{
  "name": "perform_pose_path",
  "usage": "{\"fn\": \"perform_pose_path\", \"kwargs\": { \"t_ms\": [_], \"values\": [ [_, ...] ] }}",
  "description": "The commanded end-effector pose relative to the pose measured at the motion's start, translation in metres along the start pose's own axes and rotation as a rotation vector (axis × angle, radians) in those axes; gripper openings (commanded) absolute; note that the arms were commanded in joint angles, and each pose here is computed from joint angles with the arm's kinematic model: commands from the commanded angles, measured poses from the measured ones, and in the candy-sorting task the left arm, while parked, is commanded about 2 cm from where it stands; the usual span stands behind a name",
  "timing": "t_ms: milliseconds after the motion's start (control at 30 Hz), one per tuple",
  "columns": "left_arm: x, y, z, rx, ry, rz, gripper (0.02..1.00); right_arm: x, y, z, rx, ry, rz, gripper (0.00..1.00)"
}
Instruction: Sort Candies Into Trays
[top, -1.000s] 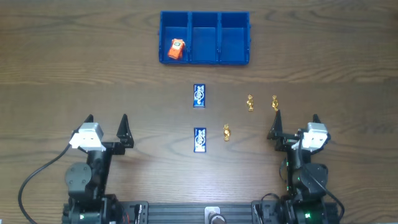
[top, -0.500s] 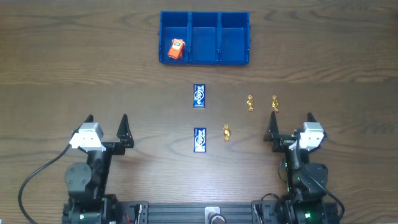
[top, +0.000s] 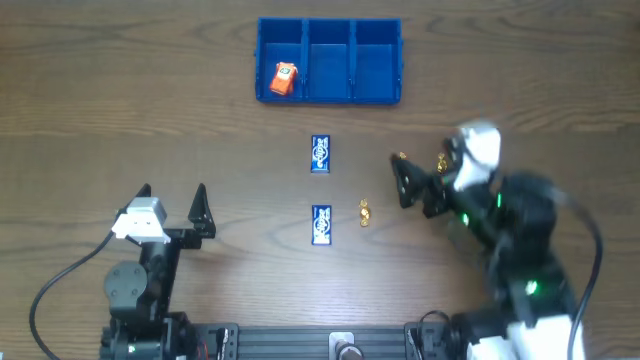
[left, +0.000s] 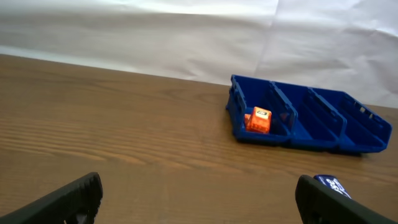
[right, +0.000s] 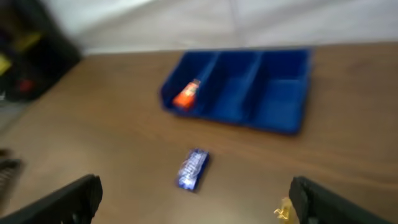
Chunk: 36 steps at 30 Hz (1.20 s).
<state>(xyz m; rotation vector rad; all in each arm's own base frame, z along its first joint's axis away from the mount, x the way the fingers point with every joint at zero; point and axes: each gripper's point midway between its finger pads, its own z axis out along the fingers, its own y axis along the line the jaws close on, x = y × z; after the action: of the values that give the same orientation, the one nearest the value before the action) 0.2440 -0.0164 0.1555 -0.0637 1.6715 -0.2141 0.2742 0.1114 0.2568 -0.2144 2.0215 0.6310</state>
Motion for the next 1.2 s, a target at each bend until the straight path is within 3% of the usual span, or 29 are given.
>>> {"fn": "perform_pose_path", "kwargs": {
  "t_ms": [33,133,267,400,633,1200],
  "values": [
    [0.016,-0.001,0.001,0.016,0.049,-0.010,0.998,0.010,0.048,0.018,-0.147,0.311,0.093,0.998],
    [0.016,-0.001,0.001,0.016,0.049,-0.010,0.996,0.045,0.065,0.032,-0.100,0.554,0.159,0.998],
    [0.016,-0.001,0.001,0.015,0.049,-0.010,0.998,0.096,0.095,0.055,-0.091,0.774,0.176,0.998],
    [0.016,-0.001,0.001,0.016,0.049,-0.010,0.996,0.154,0.085,0.067,0.144,0.945,0.170,0.998],
    [0.016,-0.001,0.001,0.015,0.049,-0.010,0.998,0.214,0.069,0.082,0.375,1.082,0.166,0.998],
    [0.016,-0.001,0.001,0.015,0.049,-0.010,0.998,0.266,0.059,0.124,0.417,1.135,0.158,0.998]
  ]
}}
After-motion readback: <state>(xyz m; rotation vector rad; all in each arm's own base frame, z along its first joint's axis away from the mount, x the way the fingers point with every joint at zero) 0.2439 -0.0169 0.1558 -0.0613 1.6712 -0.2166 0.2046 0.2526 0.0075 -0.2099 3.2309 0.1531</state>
